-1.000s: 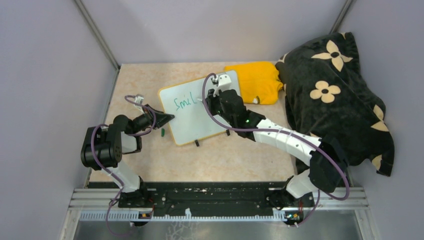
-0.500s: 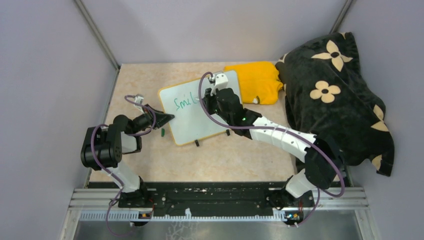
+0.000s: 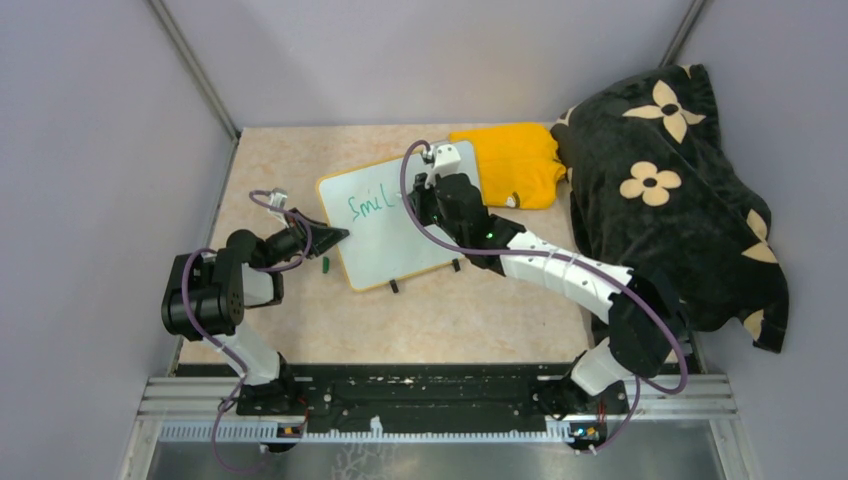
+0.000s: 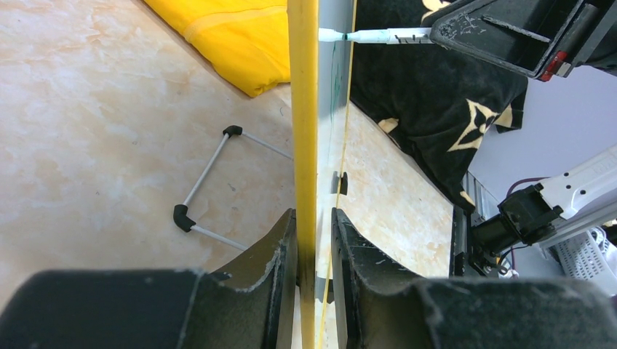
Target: Write a sentence on the whiteboard
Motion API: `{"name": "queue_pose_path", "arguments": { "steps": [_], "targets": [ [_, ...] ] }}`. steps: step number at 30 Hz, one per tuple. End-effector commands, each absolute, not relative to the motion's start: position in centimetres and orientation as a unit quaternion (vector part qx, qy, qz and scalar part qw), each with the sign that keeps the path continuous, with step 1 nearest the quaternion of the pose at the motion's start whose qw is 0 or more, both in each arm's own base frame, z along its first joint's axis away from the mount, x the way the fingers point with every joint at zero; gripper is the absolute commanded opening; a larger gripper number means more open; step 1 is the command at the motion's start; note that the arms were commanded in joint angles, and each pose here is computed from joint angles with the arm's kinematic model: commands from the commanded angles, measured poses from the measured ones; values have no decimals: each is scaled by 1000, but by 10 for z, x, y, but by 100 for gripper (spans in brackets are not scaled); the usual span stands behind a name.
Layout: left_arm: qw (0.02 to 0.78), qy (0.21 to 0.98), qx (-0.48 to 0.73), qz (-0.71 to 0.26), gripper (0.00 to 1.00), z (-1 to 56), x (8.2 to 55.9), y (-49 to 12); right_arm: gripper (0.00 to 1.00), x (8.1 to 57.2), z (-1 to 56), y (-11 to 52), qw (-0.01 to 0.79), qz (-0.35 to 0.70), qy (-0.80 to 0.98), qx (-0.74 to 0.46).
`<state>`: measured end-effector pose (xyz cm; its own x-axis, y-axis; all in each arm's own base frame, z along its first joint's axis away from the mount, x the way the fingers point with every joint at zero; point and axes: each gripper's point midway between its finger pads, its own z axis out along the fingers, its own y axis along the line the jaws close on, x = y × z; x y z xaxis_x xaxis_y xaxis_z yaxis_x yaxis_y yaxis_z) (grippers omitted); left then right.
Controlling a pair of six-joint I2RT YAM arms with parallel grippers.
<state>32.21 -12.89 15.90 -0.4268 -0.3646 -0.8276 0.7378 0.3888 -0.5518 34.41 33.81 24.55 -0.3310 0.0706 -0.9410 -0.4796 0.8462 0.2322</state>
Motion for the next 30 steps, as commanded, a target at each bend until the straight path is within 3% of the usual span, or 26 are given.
{"name": "queue_pose_path", "arguments": {
  "steps": [1, 30],
  "targets": [
    [537, 637, 178, -524, 29, 172, 322, -131, 0, 355, 264, 336, 581, 249, 767, -114],
    [538, 636, 179, -524, 26, 173, 322, -132, 0, 364, 279, 319, 598, 229, 763, -91]
  ]
}}
